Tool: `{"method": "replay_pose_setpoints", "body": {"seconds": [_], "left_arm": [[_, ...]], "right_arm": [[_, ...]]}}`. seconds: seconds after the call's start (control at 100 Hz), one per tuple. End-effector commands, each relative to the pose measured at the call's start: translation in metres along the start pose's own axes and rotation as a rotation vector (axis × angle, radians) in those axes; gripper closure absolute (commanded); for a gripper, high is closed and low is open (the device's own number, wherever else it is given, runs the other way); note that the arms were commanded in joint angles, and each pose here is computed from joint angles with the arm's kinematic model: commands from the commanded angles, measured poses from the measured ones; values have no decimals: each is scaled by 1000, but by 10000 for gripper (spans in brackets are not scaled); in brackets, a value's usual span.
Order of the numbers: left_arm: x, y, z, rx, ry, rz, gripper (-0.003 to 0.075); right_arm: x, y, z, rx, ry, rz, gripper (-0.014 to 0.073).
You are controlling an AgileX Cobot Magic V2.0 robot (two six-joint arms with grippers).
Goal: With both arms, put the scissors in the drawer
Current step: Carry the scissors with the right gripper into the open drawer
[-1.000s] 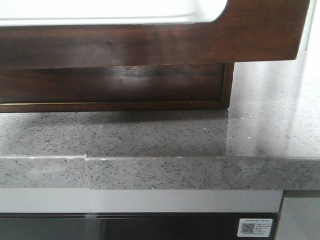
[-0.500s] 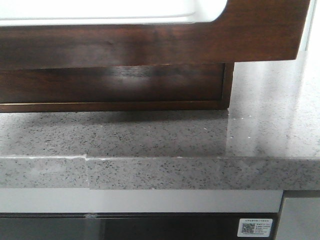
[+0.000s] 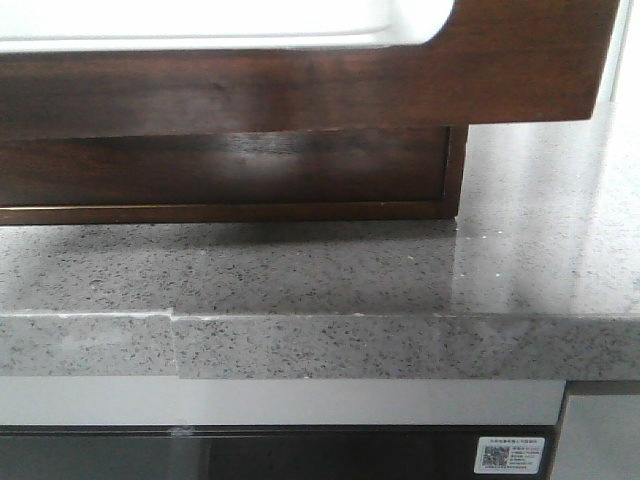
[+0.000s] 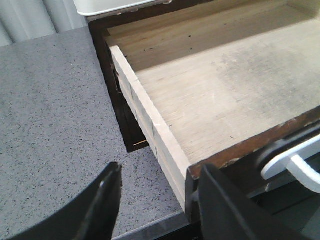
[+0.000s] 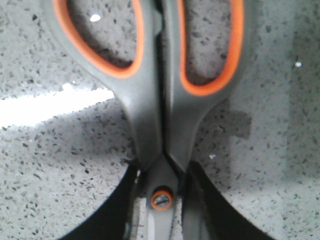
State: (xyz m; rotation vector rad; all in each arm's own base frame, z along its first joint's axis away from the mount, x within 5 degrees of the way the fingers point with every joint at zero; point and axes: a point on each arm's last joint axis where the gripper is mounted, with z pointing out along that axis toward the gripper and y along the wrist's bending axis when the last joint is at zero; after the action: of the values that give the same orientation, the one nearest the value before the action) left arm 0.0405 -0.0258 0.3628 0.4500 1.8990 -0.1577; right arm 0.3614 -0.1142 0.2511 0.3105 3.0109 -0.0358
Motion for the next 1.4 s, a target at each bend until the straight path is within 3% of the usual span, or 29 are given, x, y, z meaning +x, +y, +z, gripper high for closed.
{"method": "replay_pose_setpoints", "body": {"seconds": [0.0,0.18,0.32,0.53,0.7,0.81,0.98,1.13,1.39], "left_arm": [[-13,2,-3,-9,-88,-24,387],[-13,2,-3,-9,-88,-24,387],[-13,2,-3,-9,-88,-24,387],[-13,2,-3,-11,-92,-24,387],[-13,2,-3,-11,-94,-24,387],[-13,2,-3,-11,-94,-24,387],[-13,2,-3,-11,-94,-24,387],[-13,2,-3,-11,-94,-24,387],[-13,2,-3,-11,-94,-24,387]], "right_arm": [[2,-3,-21,13,-47,-19,633],[5,0,-34,9,-79,-26,636],[11,12,-71,9,-186,-66,636],[36,39,-165,11,-473,-150,636],[75,64,-246,-21,-735,-260,636],[105,87,-286,-89,-899,-422,636],[148,128,-322,-262,-1122,-796,636],[171,164,-327,-396,-1175,-1110,636],[182,213,-310,-437,-1139,-1506,636]]}}
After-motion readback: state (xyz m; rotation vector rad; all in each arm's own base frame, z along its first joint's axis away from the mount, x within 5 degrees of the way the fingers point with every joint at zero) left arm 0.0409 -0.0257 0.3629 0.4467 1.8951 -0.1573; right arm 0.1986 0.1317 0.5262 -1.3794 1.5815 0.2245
